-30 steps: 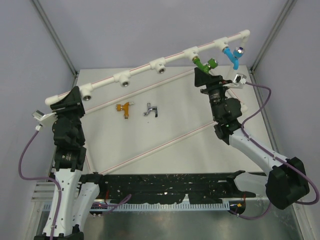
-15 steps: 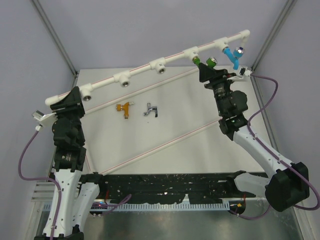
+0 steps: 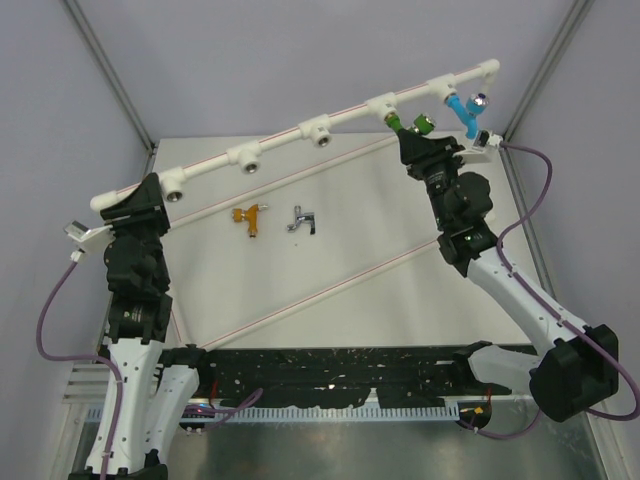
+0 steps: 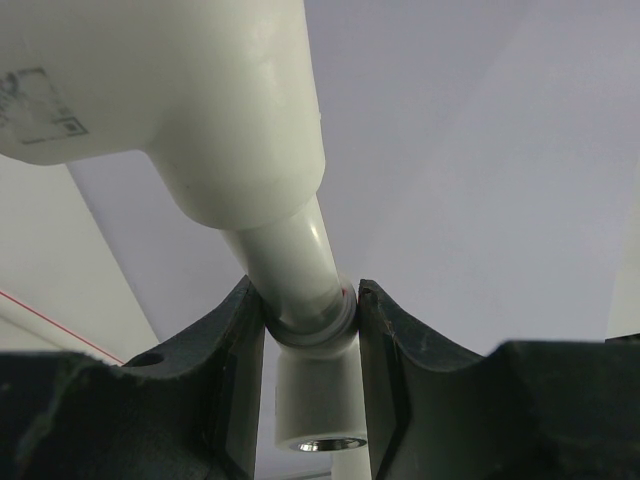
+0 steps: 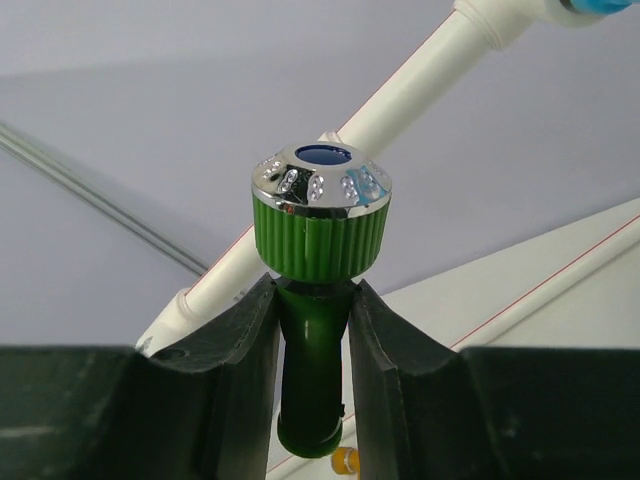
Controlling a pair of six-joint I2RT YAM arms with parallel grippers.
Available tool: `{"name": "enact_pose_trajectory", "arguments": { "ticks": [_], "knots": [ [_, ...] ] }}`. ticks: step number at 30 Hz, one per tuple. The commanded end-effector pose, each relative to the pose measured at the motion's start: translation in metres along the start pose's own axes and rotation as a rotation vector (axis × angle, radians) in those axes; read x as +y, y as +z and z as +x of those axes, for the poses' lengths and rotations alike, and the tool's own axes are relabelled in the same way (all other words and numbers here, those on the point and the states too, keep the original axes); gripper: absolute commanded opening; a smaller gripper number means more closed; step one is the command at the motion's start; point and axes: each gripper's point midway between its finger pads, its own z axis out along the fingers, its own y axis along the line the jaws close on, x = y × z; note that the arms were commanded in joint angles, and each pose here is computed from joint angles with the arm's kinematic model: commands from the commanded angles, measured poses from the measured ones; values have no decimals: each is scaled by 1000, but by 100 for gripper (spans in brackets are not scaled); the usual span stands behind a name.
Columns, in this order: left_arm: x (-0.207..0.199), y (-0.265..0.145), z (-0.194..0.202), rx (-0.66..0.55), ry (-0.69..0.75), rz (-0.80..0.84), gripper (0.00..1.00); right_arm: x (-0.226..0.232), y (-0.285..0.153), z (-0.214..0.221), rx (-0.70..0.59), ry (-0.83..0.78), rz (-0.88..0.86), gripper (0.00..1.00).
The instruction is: Install the water faucets
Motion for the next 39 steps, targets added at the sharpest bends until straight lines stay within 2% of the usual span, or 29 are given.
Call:
{"name": "enact_pose_trajectory", "arguments": {
  "ticks": [1, 5, 13, 15, 16, 17, 22, 26, 28, 32, 34, 36, 39],
  "knots": [
    [-8, -5, 17, 93, 3, 28, 0, 34, 7, -21, -32, 230, -23, 5],
    [-9, -6, 18, 99, -6, 29, 0, 45, 5, -24, -56, 424, -4, 5],
    [-10, -6, 19, 102, -11, 31, 0, 63, 6, -34, -111, 639, -3, 8],
    [-10, -6, 19, 104, -11, 30, 0, 64, 6, -35, -126, 688, -25, 14],
    [-10, -7, 19, 104, -11, 30, 0, 62, 5, -35, -131, 688, -26, 19],
    [-10, -7, 18, 102, -11, 30, 0, 64, 4, -38, -140, 681, -40, 22],
    [-8, -7, 17, 96, -7, 22, 0, 65, -2, -43, -161, 599, -69, 65],
    [-5, -8, 17, 93, -4, 13, 0, 58, -13, -45, -179, 560, -72, 82],
    [-2, -8, 17, 92, 1, 4, 0, 53, -20, -44, -182, 534, -67, 95],
    [0, -9, 13, 75, 17, -3, 0, 35, -39, -41, -195, 465, -42, 96],
    [3, -8, 11, 64, 34, -12, 0, 23, -51, -37, -194, 379, -23, 96],
    [5, -8, 10, 58, 53, -16, 2, 15, -63, -29, -169, 264, -25, 95],
    [9, -8, 7, 45, 100, -20, 9, 5, -80, -22, -121, 30, -33, 95]
  ]
}}
